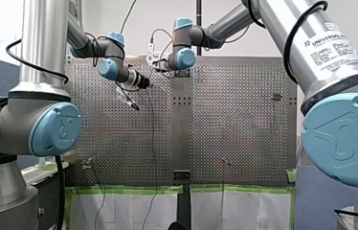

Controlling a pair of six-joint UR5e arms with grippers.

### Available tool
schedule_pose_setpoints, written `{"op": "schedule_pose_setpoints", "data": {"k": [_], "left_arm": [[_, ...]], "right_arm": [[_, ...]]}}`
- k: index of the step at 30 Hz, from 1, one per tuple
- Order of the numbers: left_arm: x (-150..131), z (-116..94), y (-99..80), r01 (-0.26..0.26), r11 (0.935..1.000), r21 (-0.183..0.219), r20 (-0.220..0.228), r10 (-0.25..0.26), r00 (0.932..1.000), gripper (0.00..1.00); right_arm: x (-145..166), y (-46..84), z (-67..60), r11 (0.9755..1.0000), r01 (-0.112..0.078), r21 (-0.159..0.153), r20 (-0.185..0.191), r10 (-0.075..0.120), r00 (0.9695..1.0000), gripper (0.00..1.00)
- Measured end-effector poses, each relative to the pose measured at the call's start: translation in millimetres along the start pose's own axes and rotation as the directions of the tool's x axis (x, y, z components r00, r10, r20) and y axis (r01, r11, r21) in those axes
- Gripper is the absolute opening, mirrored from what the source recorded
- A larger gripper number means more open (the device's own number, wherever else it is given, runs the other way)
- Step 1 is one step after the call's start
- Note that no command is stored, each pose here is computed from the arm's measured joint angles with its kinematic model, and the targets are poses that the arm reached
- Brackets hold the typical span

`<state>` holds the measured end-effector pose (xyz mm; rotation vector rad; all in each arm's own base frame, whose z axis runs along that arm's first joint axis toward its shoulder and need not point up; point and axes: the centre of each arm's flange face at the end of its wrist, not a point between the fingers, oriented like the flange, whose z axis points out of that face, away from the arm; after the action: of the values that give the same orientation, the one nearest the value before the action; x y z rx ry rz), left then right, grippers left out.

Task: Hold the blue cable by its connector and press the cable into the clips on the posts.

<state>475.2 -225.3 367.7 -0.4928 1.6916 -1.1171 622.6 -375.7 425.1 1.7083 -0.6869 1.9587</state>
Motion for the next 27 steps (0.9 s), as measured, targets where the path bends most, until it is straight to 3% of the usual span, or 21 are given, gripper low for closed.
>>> {"op": "schedule_pose_setpoints", "data": {"k": [1, 2, 4, 8, 18, 27], "left_arm": [[0.1, 0.0, -0.1, -0.008, 1.0, 0.0, 0.0, 0.008, 1.0, 0.74], [0.1, 0.0, -0.2, -0.017, 0.9999, 0.001, 0.0, 0.017, 0.9999, 0.22], [1.0, 0.2, -0.9, -0.031, 0.9995, 0.005, -0.003, 0.031, 0.9995, 0.18], [3.7, 1.5, -4.2, -0.066, 0.9974, 0.031, -0.016, 0.066, 0.9977, 0.01], [5.1, 1.2, -4.8, -0.141, 0.9892, 0.041, -0.027, 0.142, 0.9895, 0.01], [-4.1, -6.6, 1.5, -0.203, 0.9784, -0.042, -0.002, 0.203, 0.9793, 0.01]], "right_arm": [[-0.2, -0.3, 0.0, 1.0, 0.0, 0.0, 0.0, 0.0, 1.0, 0.0], [-0.2, -0.4, 0.0, 1.0, 0.0, 0.001, 0.0, 0.0, 1.0, 0.0], [-0.2, -0.4, 0.0, 1.0, 0.0, 0.001, 0.0, 0.0, 1.0, 0.0], [-1.1, -0.4, 0.2, 1.0, -0.001, 0.001, 0.002, 0.001, 1.0, 0.0], [-2.1, -0.4, 0.4, 1.0, 0.002, 0.001, 0.003, -0.002, 1.0, 0.0], [-4.3, -0.2, 0.7, 1.0, 0.004, 0.001, 0.007, -0.004, 1.0, 0.0]]}}
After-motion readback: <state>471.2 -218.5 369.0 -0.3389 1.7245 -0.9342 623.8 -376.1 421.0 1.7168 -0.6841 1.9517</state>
